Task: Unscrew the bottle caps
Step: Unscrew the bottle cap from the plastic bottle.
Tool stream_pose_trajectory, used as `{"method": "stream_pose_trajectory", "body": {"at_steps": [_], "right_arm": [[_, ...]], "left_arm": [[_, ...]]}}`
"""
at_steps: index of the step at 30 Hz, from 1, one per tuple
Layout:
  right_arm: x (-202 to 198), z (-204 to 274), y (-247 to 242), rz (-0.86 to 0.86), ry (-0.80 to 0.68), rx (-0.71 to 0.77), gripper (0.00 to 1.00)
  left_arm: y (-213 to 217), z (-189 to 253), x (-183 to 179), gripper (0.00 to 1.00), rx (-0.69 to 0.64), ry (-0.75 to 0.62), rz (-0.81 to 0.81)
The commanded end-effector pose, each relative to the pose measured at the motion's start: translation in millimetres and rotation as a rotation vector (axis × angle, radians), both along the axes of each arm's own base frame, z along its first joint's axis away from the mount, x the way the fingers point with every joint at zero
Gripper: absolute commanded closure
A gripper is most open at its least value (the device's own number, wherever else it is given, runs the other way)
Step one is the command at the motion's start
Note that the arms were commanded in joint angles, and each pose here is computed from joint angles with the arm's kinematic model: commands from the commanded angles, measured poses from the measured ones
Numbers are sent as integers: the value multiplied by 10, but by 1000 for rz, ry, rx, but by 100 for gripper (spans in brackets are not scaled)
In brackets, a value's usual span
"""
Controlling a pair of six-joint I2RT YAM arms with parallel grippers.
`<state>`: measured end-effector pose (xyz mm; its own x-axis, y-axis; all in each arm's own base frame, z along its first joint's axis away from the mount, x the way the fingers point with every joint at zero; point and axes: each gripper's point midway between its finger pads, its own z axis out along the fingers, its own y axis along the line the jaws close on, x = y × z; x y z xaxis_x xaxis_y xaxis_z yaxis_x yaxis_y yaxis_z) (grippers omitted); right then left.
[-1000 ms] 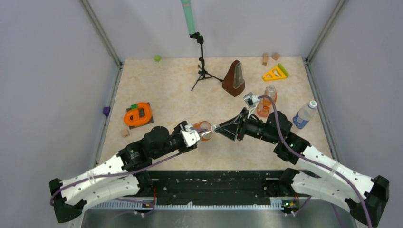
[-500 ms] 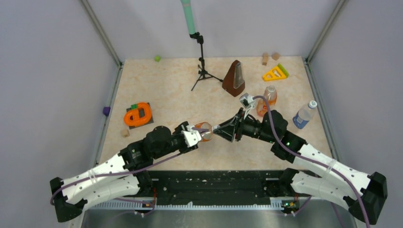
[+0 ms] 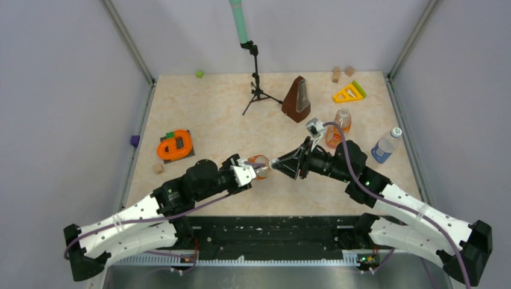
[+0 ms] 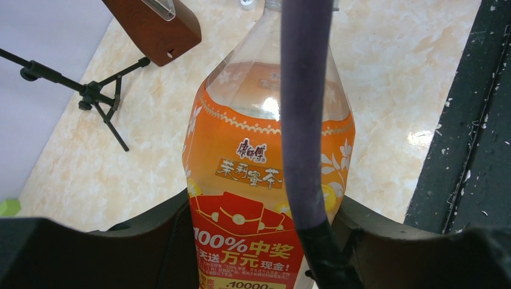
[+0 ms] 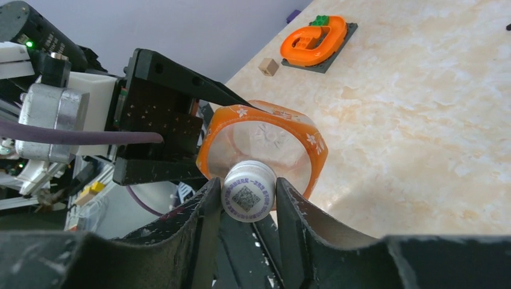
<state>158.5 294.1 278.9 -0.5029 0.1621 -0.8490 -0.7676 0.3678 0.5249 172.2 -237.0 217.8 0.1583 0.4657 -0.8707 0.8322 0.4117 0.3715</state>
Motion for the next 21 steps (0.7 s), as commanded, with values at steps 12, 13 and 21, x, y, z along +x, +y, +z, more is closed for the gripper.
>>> {"method": "stream_pose_trajectory", "body": {"at_steps": [12,13,21], "right_arm": [[-42,78,7,20,-39,1,67],[-42,79,3,21,-46,1,76],[-143,-18,15,126,-217,-65,100]], "left_arm": [[189,288,328,100,-59,-101,222],[189,285,327,100,-61,-98,223],[80,210,171,100,-140,36,166]]}}
